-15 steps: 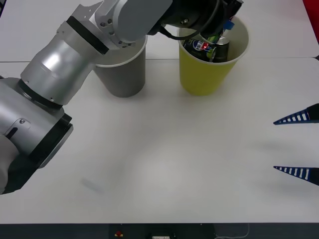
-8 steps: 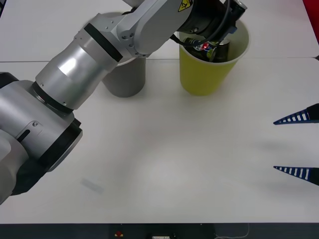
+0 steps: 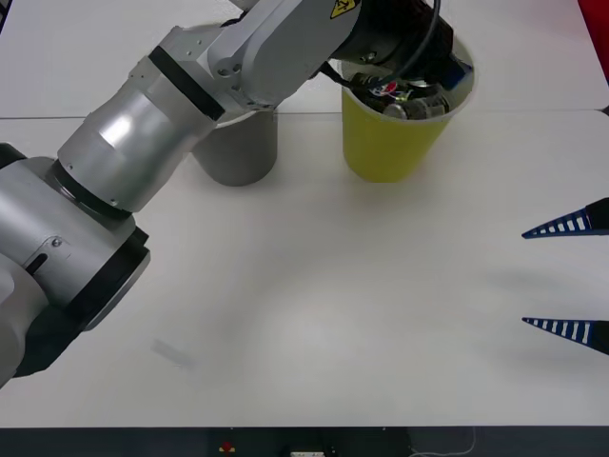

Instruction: Put the can into the green bin and the plastic bottle into the gray bin

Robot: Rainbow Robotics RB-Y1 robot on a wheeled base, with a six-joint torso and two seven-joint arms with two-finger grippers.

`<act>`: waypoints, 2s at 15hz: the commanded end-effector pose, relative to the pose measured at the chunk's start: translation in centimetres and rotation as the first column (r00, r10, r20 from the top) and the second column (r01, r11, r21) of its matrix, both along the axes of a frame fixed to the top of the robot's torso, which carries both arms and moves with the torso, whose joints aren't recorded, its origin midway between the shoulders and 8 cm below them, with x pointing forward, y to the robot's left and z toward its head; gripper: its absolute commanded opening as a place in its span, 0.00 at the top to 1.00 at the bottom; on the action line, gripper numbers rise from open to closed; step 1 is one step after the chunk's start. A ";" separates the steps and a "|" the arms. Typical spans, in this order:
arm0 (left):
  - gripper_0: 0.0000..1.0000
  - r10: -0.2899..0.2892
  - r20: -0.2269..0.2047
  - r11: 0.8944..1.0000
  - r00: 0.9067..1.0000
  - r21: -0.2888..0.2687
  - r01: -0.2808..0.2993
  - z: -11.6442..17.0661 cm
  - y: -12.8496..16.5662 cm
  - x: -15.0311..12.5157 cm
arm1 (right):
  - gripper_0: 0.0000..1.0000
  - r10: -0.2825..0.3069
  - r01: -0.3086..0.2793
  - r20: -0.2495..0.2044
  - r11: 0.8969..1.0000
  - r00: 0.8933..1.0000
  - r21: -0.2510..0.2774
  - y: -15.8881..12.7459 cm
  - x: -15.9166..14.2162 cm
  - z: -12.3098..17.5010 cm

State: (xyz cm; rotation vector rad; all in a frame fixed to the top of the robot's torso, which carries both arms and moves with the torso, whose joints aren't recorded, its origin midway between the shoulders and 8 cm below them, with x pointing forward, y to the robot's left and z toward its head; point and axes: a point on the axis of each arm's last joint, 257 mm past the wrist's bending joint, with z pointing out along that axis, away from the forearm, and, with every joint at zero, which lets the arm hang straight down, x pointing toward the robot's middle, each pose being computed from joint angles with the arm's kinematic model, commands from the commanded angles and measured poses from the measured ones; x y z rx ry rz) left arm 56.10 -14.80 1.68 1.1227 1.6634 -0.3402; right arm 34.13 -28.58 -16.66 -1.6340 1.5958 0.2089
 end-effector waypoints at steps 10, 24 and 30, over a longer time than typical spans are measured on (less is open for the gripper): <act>0.00 -0.259 0.071 0.966 0.963 0.023 0.258 -5.0 14.5 -10.8 | 0.00 0.000 0.000 0.000 1.000 1.000 0.000 0.0 0.0 0.0; 0.00 -0.444 0.045 0.855 0.895 0.320 0.408 -13.9 32.4 -17.8 | 0.00 0.000 0.000 0.000 1.000 1.000 0.000 0.0 0.0 0.0; 0.00 -0.421 0.005 0.834 0.907 0.395 0.385 -15.6 37.1 -19.0 | 0.00 0.000 0.000 0.000 1.000 1.000 0.000 0.0 0.0 0.0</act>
